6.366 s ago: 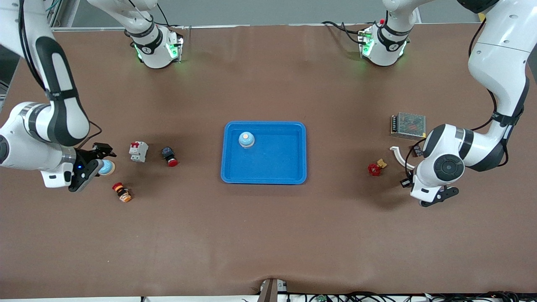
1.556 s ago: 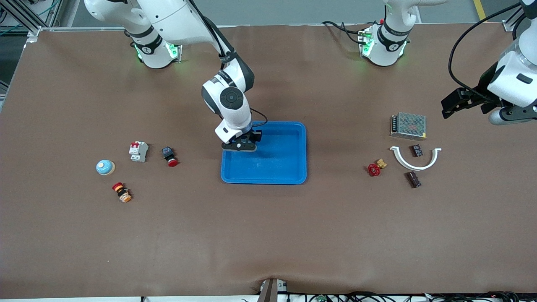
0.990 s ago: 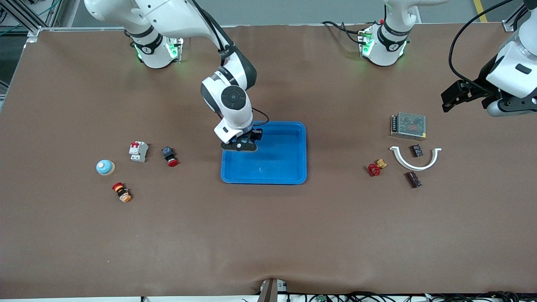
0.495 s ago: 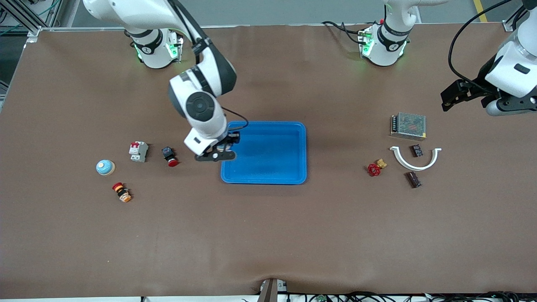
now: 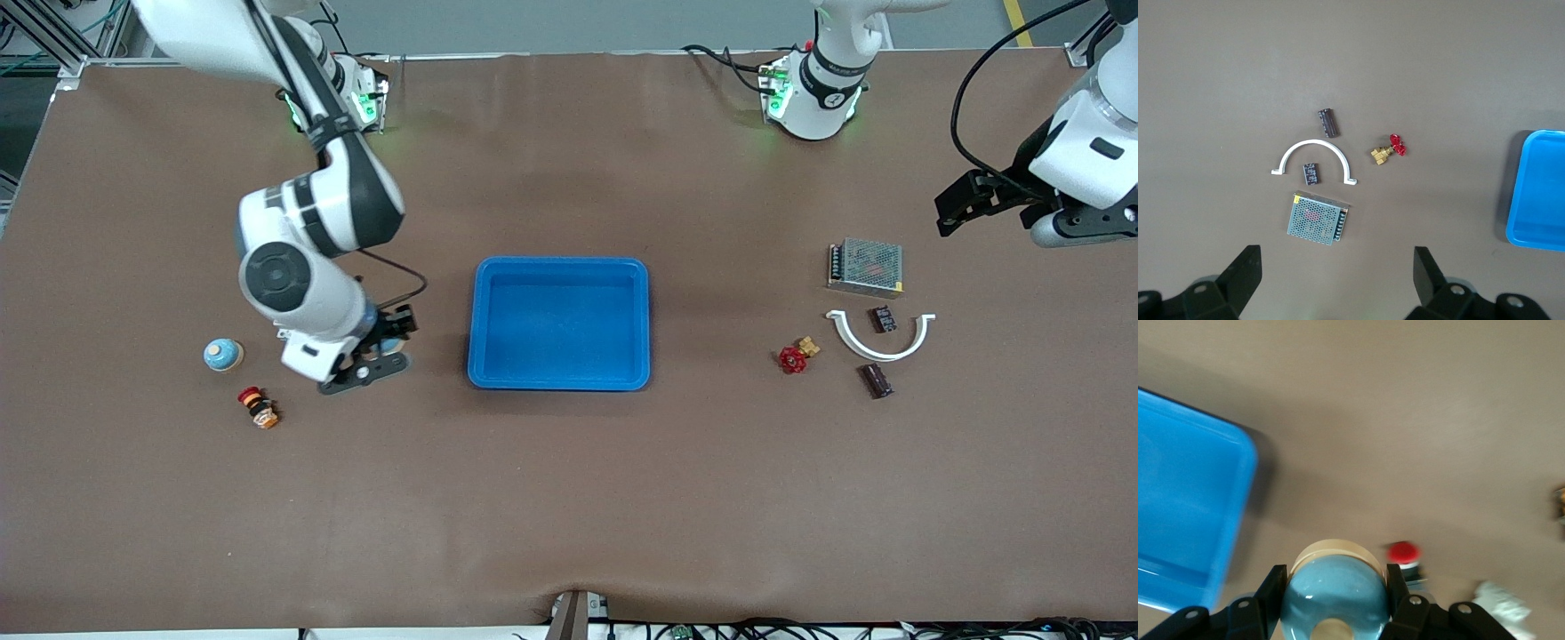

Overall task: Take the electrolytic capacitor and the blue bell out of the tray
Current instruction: 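Carry the bell with the right gripper toward the red buttons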

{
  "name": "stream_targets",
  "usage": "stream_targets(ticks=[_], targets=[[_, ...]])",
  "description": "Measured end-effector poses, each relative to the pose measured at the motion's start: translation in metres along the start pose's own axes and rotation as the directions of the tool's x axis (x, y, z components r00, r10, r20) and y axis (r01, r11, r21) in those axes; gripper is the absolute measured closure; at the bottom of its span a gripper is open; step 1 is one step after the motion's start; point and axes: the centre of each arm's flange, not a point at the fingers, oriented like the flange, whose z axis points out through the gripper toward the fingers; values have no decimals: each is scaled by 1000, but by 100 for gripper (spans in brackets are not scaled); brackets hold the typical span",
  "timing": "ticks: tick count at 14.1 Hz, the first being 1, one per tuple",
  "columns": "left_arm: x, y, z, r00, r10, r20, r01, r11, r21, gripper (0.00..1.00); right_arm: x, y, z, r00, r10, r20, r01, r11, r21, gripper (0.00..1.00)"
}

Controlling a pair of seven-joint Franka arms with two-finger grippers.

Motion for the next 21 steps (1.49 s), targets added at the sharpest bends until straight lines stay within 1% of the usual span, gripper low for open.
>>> stream_targets(ticks=[3, 5, 9, 12, 17, 21], targets=[[0, 0, 1, 1000, 0, 2, 0, 1000, 0, 0, -1, 52, -2, 995, -92, -34, 92, 996, -6, 35], [0, 0, 2, 1000, 0, 5, 0, 1000, 1, 0, -1, 81, 5, 985, -163, -50, 162, 987, -16, 35], [0, 1, 3, 1000, 2, 6, -2, 1000, 1, 0, 0, 121, 39, 955, -289, -59, 288, 957, -34, 35], [1, 1, 4, 1000, 2, 9, -2, 1000, 1, 0, -2, 135, 65, 929, -361, -84, 356, 932, -63, 35], [2, 2, 8, 1000, 4, 15, -4, 1000, 2, 0, -13, 152, 104, 895, -440, -79, 434, 898, -77, 35], [2, 3, 8, 1000, 5, 15, -5, 1000, 2, 0, -15, 160, 121, 884, -463, -65, 459, 886, -70, 35]])
